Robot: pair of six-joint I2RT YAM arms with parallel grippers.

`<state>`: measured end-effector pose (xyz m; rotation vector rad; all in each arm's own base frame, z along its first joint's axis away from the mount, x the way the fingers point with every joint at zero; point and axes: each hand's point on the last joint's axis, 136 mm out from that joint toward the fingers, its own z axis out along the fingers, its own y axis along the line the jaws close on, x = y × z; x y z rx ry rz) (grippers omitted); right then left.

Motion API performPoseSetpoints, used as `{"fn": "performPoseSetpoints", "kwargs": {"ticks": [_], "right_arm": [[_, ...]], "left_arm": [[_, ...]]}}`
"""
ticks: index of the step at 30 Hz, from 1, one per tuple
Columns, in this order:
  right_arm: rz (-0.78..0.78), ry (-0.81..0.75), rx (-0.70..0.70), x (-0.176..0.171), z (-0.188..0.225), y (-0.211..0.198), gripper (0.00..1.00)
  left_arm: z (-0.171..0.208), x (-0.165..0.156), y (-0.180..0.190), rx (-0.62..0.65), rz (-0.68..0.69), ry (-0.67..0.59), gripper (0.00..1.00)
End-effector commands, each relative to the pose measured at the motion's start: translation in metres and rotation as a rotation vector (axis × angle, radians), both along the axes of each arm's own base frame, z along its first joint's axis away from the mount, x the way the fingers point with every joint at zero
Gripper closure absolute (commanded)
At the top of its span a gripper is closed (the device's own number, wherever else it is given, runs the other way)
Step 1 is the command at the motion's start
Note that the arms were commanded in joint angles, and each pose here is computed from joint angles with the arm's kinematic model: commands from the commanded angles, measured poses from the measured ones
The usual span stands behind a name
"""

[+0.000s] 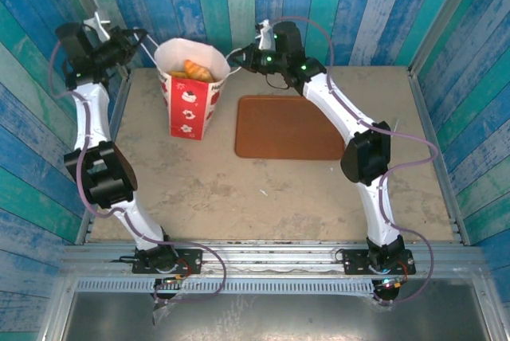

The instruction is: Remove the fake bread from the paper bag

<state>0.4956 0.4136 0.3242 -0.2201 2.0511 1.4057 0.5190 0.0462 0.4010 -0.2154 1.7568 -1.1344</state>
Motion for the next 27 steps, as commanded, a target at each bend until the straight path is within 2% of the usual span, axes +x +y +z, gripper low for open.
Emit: {"fn": "performPoseSetpoints", "kwargs": {"ticks": [1, 5, 7, 10, 15, 18, 22, 25, 27], "right_arm": [[0.069, -0.017, 0.046, -0.018, 0.017, 0.016, 0.98], [0.111, 0.010, 0.075, -0.026, 0.007, 0.029, 0.97], [0.152, 0.030, 0.073, -0.042, -0.003, 0.046, 0.97], [0.166, 0.061, 0.067, -0.048, -0.021, 0.049, 0.97], [0.155, 0.105, 0.027, -0.059, -0.056, 0.039, 0.96], [0.142, 0.127, -0.002, -0.063, -0.072, 0.026, 0.96], [0.141, 0.151, -0.019, -0.070, -0.081, 0.013, 0.96], [0.095, 0.161, -0.042, -0.064, -0.091, -0.011, 0.96], [0.077, 0.172, -0.056, -0.065, -0.099, -0.021, 0.96]], "left_arm": [[0.039, -0.021, 0.016, 0.069, 0.058, -0.070, 1.00], [0.057, -0.036, 0.030, 0.097, 0.108, -0.096, 1.00], [0.062, -0.043, 0.035, 0.137, 0.142, -0.102, 1.00], [0.055, -0.050, 0.035, 0.192, 0.159, -0.080, 1.00], [0.036, -0.062, 0.029, 0.204, 0.159, -0.072, 1.00], [0.034, -0.072, 0.013, 0.184, 0.112, -0.095, 1.00], [0.034, -0.086, -0.023, 0.218, 0.042, -0.111, 1.00], [0.024, -0.093, -0.047, 0.210, -0.016, -0.093, 1.00], [0.014, -0.096, -0.052, 0.214, -0.006, -0.073, 1.00]]}}
